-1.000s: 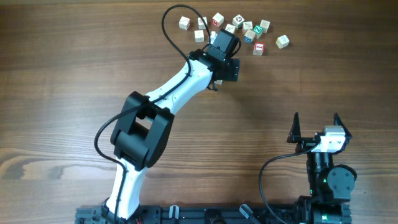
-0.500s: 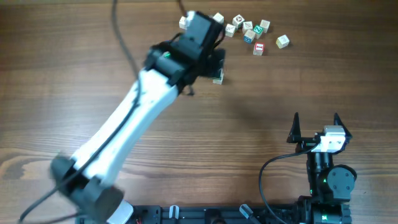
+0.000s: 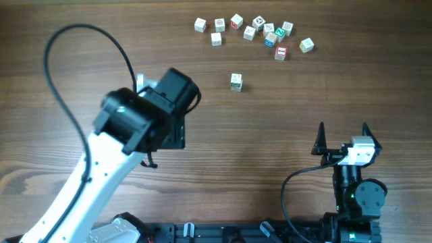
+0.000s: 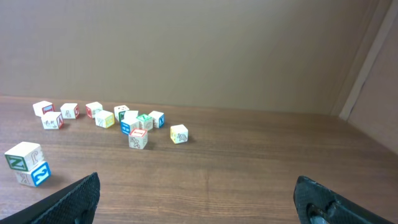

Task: Form a tower
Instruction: 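Retract the left arm toward the front left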

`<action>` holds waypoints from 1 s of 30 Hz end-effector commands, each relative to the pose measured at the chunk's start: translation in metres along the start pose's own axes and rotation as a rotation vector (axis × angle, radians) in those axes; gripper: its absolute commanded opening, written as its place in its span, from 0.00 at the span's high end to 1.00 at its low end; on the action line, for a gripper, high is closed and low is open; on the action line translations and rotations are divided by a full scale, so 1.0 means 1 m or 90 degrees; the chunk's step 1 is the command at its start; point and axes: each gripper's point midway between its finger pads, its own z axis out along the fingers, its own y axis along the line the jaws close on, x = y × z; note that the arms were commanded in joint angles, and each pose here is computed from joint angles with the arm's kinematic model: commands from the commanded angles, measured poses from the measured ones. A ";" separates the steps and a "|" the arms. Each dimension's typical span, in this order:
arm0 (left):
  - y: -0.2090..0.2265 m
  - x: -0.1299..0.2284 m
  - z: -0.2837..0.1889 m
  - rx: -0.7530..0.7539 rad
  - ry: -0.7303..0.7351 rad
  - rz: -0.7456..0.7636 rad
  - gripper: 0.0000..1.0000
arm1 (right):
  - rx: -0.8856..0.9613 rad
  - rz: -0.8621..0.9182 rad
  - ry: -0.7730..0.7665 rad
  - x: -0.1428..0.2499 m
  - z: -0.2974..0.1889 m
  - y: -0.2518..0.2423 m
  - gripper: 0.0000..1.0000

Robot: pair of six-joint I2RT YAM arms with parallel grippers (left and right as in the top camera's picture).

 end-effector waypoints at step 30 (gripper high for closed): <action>0.098 0.042 0.011 -0.046 -0.060 -0.433 0.00 | -0.566 0.363 0.096 -0.022 -0.064 0.131 0.00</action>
